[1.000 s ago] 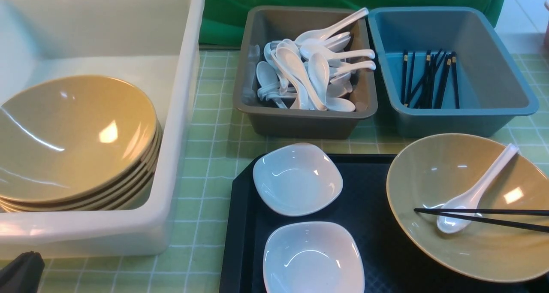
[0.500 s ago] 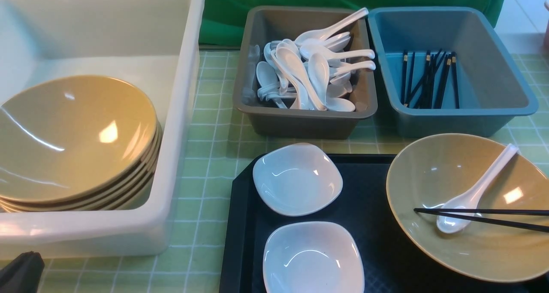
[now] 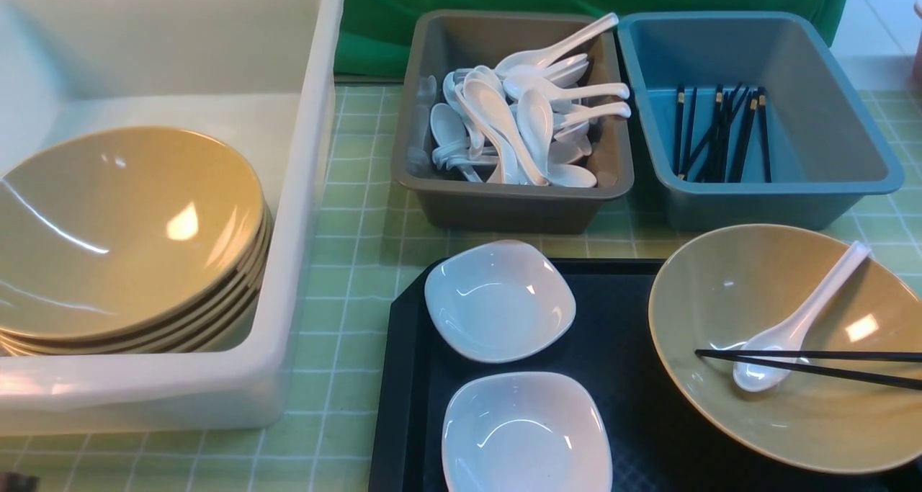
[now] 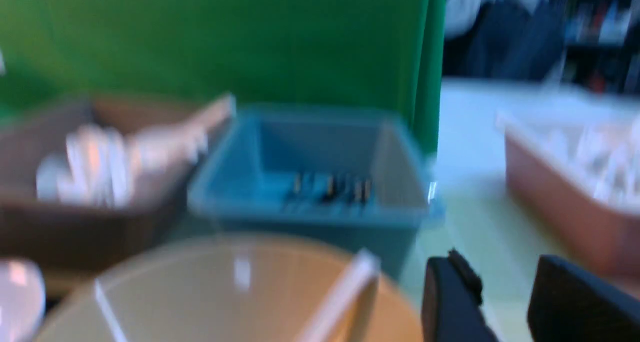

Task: On green table put chopsticks spoon bowls plates into blue grey white boxes.
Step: 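Move the grippers toward the tableware on the black tray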

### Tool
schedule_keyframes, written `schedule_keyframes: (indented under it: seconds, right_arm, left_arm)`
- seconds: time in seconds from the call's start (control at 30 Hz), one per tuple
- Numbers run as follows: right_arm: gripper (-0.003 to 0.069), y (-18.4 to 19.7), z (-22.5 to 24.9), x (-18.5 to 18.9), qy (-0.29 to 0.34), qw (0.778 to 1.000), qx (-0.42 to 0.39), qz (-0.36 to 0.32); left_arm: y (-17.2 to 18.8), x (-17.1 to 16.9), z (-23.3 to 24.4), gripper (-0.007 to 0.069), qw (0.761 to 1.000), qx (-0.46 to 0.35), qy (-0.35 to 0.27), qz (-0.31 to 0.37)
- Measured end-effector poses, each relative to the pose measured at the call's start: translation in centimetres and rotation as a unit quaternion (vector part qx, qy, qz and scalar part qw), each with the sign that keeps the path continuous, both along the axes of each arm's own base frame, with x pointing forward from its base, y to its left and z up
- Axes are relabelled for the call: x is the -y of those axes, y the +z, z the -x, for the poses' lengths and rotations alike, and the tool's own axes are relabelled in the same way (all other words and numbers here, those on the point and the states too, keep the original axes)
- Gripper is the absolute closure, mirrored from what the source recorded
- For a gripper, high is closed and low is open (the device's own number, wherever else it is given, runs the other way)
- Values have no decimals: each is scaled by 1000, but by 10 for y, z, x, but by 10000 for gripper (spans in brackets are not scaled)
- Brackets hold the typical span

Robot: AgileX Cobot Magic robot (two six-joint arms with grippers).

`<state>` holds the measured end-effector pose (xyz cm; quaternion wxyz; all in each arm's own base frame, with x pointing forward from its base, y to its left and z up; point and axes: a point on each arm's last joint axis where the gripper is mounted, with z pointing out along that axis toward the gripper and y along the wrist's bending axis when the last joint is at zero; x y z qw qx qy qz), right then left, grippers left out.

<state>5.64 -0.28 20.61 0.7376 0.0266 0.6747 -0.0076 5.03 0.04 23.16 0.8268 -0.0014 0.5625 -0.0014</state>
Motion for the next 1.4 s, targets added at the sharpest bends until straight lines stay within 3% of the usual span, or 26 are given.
schedule_keyframes:
  seconds: [0.23, 0.37, 0.47, 0.63, 0.77, 0.87, 0.93, 1.0, 1.1, 1.17, 1.2, 1.23, 1.3, 1.4]
  right_arm:
    - [416, 14, 2, 0, 6, 996, 77, -36]
    - [416, 20, 4, 0, 21, 988, 117, -96]
    - [416, 35, 8, 0, 33, 979, 159, -125]
    - [416, 114, 26, -1, 43, 965, 226, -124]
    - [416, 186, 27, -1, 41, 969, 206, -126]
    - [416, 221, 11, -1, 29, 983, 134, -124]
    - [416, 227, 0, 0, 21, 989, 92, -115]
    - [416, 223, -29, 1, 5, 998, -16, -67]
    - [416, 210, -49, 2, 1, 996, -92, -20]
    - [416, 189, -72, 2, 6, 981, -194, -16]
    - [416, 187, -73, 2, 6, 979, -202, -16]
    - [416, 172, -86, 0, 18, 961, -275, -31]
    - [416, 159, -94, -2, 34, 941, -334, -28]
    - [416, 137, -110, -9, 99, 883, -458, 11]
  left_arm:
    - [10, 0, 5, 627, 998, 62, 1, 4]
    - [17, -1, 9, 627, 993, 108, -11, 34]
    - [29, -2, 15, 627, 983, 149, -45, 96]
    - [93, -1, 30, 627, 974, 169, -72, 132]
    - [156, 0, 27, 627, 979, 118, -79, 146]
    - [186, 1, 7, 627, 986, 2, -69, 154]
    - [187, 2, -3, 627, 985, -45, -63, 155]
    - [173, 2, -33, 627, 972, -185, -37, 141]
    - [160, 1, -48, 627, 961, -253, -19, 112]
    - [150, 1, -58, 627, 950, -297, -7, 92]
    - [149, 1, -59, 627, 949, -301, -7, 92]
    - [141, 3, -60, 627, 943, -317, -19, 102]
    - [132, 8, -61, 627, 934, -334, -40, 120]
    - [111, 20, -63, 627, 910, -375, -91, 152]
